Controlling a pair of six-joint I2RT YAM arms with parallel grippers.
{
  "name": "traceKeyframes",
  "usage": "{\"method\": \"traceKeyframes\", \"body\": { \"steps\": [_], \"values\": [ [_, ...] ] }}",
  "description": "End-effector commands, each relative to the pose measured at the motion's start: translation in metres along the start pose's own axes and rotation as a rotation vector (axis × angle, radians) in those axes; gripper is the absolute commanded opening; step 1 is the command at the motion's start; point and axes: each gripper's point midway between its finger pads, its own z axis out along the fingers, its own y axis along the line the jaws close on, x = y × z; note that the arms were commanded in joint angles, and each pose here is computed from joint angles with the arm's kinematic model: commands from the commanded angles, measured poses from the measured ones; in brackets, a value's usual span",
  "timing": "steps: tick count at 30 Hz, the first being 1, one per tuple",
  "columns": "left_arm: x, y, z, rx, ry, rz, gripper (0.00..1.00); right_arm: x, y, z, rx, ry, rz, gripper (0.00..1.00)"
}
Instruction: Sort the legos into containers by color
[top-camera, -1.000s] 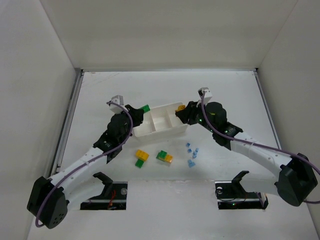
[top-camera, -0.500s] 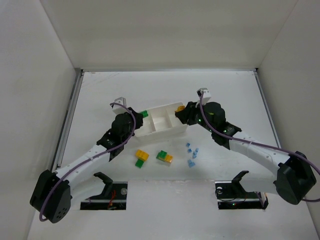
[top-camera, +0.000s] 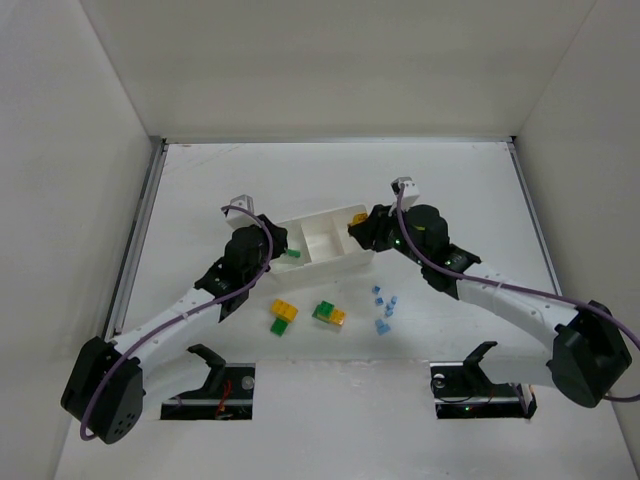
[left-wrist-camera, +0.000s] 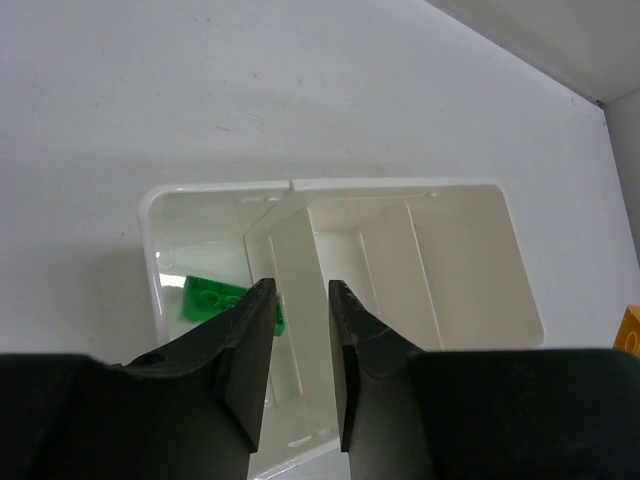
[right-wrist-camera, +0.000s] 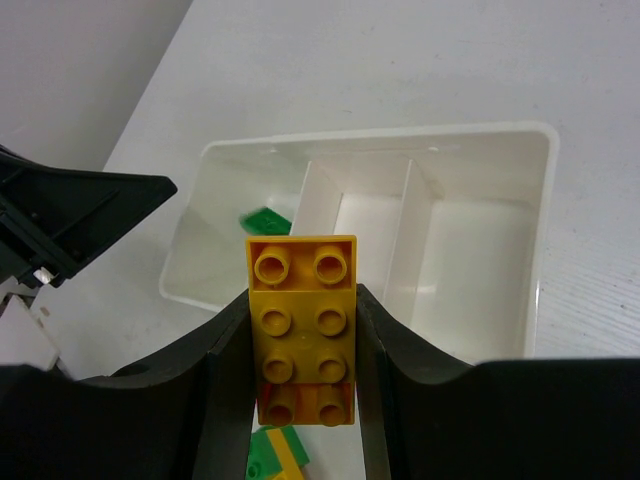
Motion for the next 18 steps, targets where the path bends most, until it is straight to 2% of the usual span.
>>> {"method": "traceKeyframes", "body": {
  "steps": [1, 3, 6, 12, 18],
  "values": [
    [-0.009, -0.004, -0.002, 0.013, -0.034, 0.000, 0.27, -0.021, 0.017, 0.003, -0.055, -0.070, -0.013, 0.19],
    [-0.010, -0.003, -0.003, 0.010, -0.038, -0.010, 0.30, -0.021, 0.017, 0.003, -0.055, -0.070, -0.013, 0.19],
    [-0.014, -0.009, -0.007, 0.027, -0.040, -0.017, 0.29, -0.021, 0.018, 0.003, -0.059, -0.067, -0.009, 0.19],
    [-0.014, -0.051, -0.020, 0.152, -0.015, -0.085, 0.29, -0.020, 0.029, 0.004, -0.107, -0.069, 0.021, 0.20],
    [-0.004, -0.100, -0.030, 0.298, 0.045, -0.224, 0.41, -0.017, 0.053, 0.001, -0.259, -0.047, 0.136, 0.22]
  ]
}}
